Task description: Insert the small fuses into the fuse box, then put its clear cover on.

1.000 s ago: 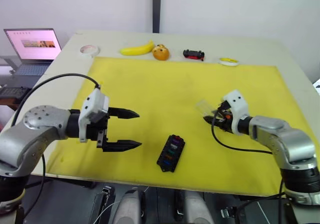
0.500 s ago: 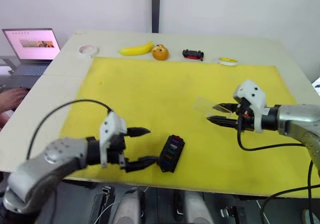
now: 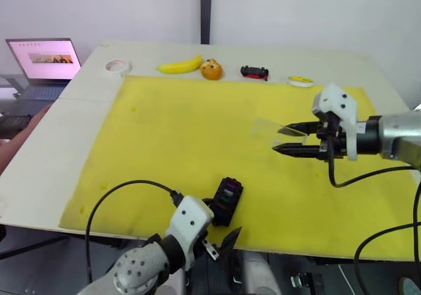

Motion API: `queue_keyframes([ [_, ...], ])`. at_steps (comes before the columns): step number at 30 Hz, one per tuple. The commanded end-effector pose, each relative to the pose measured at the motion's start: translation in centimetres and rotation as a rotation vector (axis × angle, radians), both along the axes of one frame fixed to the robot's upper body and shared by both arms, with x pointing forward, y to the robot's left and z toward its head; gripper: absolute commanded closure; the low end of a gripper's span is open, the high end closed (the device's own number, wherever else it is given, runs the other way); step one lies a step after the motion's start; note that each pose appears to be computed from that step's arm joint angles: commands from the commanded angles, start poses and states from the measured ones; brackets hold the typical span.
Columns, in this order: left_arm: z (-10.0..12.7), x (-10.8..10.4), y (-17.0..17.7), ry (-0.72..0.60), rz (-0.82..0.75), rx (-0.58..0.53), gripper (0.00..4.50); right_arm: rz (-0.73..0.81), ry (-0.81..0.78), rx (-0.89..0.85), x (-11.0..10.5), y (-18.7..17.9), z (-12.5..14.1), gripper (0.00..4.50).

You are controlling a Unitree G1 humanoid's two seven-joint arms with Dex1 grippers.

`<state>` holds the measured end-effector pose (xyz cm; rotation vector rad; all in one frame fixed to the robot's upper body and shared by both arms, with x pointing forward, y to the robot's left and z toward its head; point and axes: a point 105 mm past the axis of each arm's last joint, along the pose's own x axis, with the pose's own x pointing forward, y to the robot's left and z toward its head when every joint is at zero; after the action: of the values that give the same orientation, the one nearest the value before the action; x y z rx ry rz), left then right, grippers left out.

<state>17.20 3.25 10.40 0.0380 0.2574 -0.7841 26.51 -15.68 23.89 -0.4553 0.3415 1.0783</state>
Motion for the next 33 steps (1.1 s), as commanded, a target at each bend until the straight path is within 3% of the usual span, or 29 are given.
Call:
queue_keyframes([
  [1, 0.2, 0.6, -0.2, -0.059, 0.062, 0.006, 0.0, 0.093, 0.009, 0.005, -1.7, 0.3, 1.8, 2.78],
  [6, -0.4, 1.3, 0.0, -0.074, 0.137, 0.024, 0.0, 0.133, 0.043, -0.012, -2.9, 0.1, 2.1, 2.78],
  [23, -1.9, 1.5, -0.3, -0.036, 0.168, 0.055, 0.0, 0.123, 0.002, -0.002, -2.4, 0.9, 2.3, 2.78],
  [26, -1.8, 1.5, -0.3, -0.046, 0.163, 0.06, 0.81, 0.125, -0.002, -0.001, -2.4, 1.0, 2.3, 2.78],
  [28, -1.7, 1.4, -0.3, -0.055, 0.159, 0.066, 1.78, 0.123, -0.004, 0.001, -2.4, 1.1, 2.4, 2.78],
  [33, -1.4, 1.5, 0.5, -0.057, 0.168, 0.067, 1.78, 0.12, -0.008, 0.003, -2.4, 1.1, 2.3, 2.78],
])
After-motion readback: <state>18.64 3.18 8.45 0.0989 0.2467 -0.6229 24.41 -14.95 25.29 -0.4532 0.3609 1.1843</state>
